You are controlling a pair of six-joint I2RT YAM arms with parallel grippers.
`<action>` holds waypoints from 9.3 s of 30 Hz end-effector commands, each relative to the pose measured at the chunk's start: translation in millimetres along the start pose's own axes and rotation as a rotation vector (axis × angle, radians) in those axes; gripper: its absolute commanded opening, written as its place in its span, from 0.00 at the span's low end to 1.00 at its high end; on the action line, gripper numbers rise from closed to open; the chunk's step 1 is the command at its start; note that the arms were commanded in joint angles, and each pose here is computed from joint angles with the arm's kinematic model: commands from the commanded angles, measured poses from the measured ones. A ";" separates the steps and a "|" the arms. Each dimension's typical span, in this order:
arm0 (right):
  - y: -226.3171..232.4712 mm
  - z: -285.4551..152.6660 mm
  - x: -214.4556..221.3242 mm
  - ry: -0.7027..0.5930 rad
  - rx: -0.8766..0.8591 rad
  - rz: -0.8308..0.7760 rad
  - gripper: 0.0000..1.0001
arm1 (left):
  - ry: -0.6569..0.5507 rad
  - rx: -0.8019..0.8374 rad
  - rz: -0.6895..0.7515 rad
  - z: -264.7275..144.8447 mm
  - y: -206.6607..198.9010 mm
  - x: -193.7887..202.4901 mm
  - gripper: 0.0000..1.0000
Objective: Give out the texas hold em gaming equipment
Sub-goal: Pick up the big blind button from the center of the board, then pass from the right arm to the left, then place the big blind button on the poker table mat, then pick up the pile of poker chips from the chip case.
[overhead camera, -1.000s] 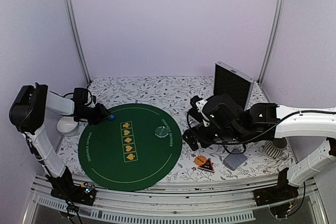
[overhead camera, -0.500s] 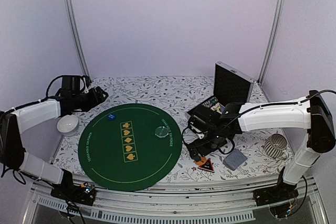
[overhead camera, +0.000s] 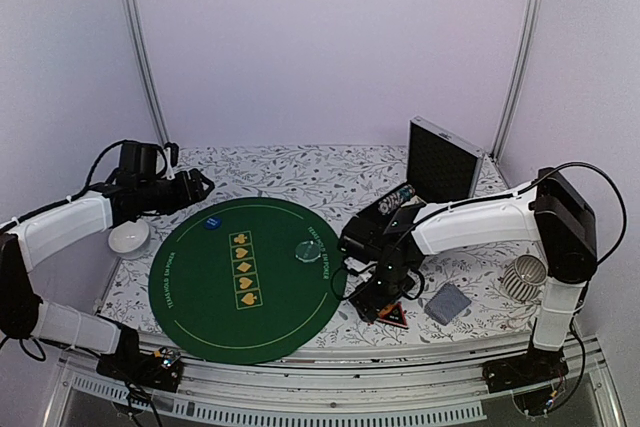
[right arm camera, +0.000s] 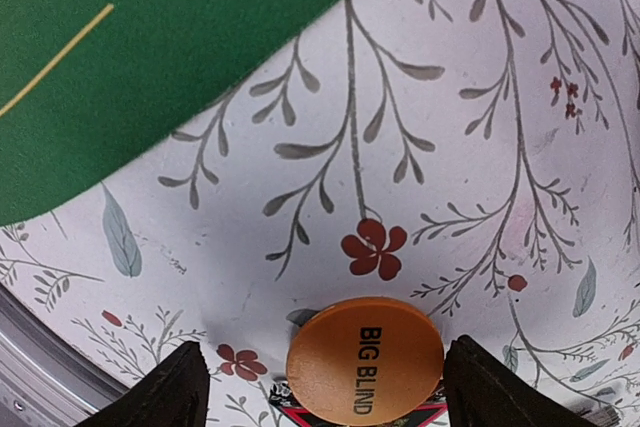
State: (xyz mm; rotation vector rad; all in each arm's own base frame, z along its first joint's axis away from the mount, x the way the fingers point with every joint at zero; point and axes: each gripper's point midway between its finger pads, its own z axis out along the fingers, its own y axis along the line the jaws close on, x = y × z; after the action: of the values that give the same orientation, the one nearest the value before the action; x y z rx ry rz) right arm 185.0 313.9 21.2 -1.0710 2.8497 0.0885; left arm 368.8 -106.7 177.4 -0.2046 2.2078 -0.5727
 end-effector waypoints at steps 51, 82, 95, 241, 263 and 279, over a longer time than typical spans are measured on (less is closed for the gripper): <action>-0.6 -73.6 -48.3 -0.290 0.100 -0.029 0.29 | -0.013 0.073 0.119 -33.7 -41.1 -2.8 0.73; 137.4 -200.1 -130.6 -0.979 0.087 -0.440 0.29 | 0.394 0.826 0.236 -104.8 -214.0 159.5 0.34; 113.5 -200.1 -117.7 -0.977 0.134 -0.357 0.93 | 0.432 0.534 0.095 -96.3 -150.3 177.2 0.00; -208.1 10.5 -180.4 -0.201 0.433 0.022 0.38 | -0.240 -0.116 0.260 -84.4 10.6 -22.4 0.98; -252.5 6.3 -166.4 -0.154 0.569 0.073 0.48 | -0.234 -0.111 0.260 -83.3 10.9 -20.9 0.98; -242.1 -9.2 -176.8 -0.182 0.540 0.074 0.53 | -0.227 -0.099 0.257 -82.0 9.5 -19.2 0.98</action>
State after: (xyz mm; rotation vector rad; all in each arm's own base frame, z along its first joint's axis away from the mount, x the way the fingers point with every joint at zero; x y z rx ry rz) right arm 486.7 246.8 48.0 -0.7632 2.4759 -0.5105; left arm 316.7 -66.8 233.4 -0.0249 2.0099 -0.2758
